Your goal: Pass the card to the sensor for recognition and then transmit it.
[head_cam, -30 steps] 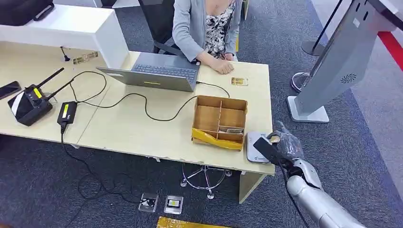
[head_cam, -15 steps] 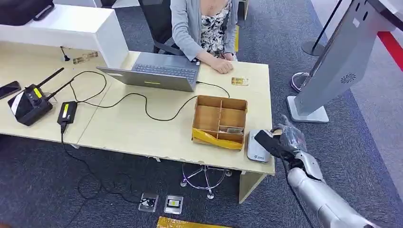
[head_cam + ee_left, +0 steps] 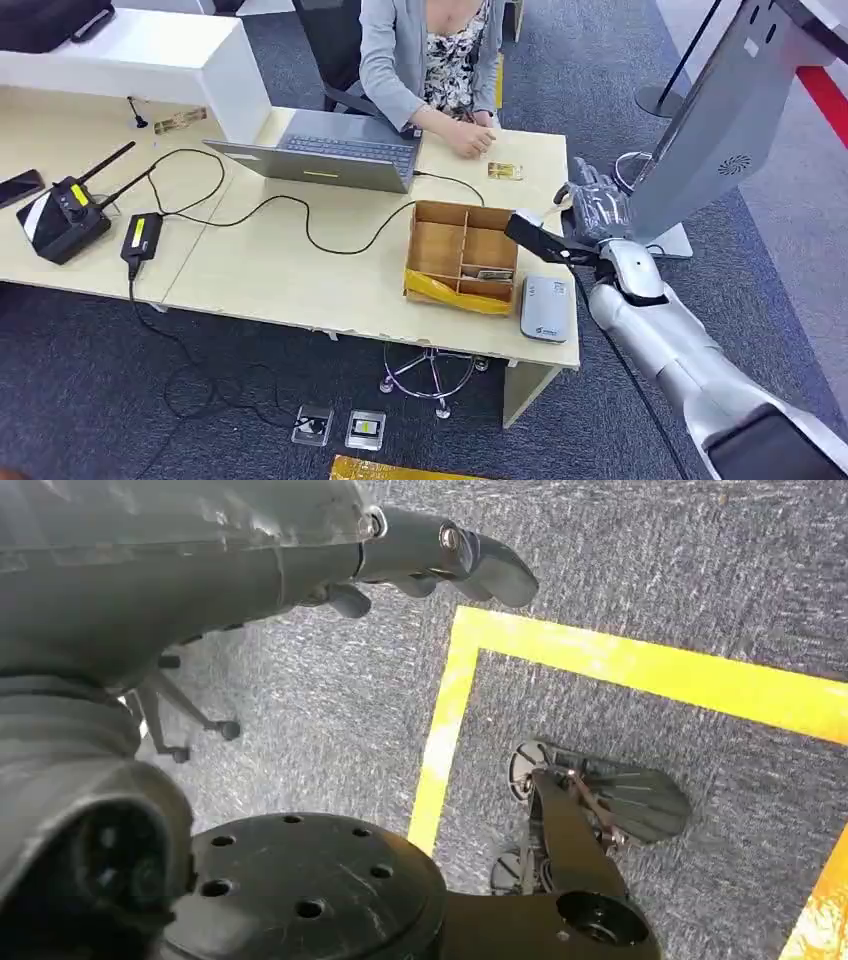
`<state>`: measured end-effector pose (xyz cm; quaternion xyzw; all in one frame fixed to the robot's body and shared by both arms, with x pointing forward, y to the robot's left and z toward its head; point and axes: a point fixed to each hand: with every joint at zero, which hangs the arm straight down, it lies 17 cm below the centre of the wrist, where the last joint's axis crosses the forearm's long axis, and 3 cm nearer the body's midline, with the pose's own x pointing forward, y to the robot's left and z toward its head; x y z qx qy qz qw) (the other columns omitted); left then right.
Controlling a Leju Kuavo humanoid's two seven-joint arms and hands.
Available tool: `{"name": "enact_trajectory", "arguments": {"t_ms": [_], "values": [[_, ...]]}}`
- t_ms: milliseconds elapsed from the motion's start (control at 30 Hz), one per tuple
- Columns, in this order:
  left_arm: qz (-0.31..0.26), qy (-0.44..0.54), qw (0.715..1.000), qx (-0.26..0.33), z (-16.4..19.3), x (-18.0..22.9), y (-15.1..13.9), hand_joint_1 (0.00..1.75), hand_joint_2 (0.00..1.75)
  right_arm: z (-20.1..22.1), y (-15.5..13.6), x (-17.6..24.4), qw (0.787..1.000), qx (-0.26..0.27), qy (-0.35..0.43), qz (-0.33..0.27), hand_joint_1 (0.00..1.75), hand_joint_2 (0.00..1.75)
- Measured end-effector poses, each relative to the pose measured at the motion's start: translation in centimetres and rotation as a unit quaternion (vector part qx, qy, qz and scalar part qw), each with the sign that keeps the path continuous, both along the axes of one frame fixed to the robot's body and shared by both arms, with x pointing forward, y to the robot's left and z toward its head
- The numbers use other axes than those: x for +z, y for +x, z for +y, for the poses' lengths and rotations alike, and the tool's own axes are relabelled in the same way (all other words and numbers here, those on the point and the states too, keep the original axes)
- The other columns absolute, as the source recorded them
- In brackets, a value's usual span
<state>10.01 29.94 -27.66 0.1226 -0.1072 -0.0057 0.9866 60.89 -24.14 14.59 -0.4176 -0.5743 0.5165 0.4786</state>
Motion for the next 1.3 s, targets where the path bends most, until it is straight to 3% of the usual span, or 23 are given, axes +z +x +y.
{"name": "enact_trajectory", "arguments": {"t_ms": [367,767,800,833,867,1300], "values": [[-0.012,-0.001,1.0,-0.013,-0.1,0.1,0.4,0.0,0.0,6.5,0.9,3.9,0.998,0.049,0.005,-0.024,1.75,1.75],[-0.012,-0.013,0.999,-0.043,-0.8,0.1,0.4,0.0,0.0,8.4,0.6,3.6,0.998,0.057,0.021,-0.022,1.75,1.75],[-0.012,-0.013,0.999,-0.046,-0.8,0.0,0.4,0.0,0.0,8.3,0.7,3.6,0.998,0.055,0.02,-0.022,1.57,1.75],[-0.012,-0.013,0.999,-0.048,-0.9,0.0,0.4,0.0,0.0,8.2,0.7,3.5,0.998,0.053,0.019,-0.021,0.0,1.75],[-0.012,-0.013,0.999,-0.05,-0.9,0.0,0.4,0.0,0.0,8.0,0.7,3.5,0.998,0.05,0.018,-0.021,0.0,0.0],[-0.015,-0.016,0.998,-0.064,-0.8,0.0,0.4,0.0,0.0,7.7,0.4,2.8,0.998,0.053,-0.013,-0.031,0.0,0.0]]}}
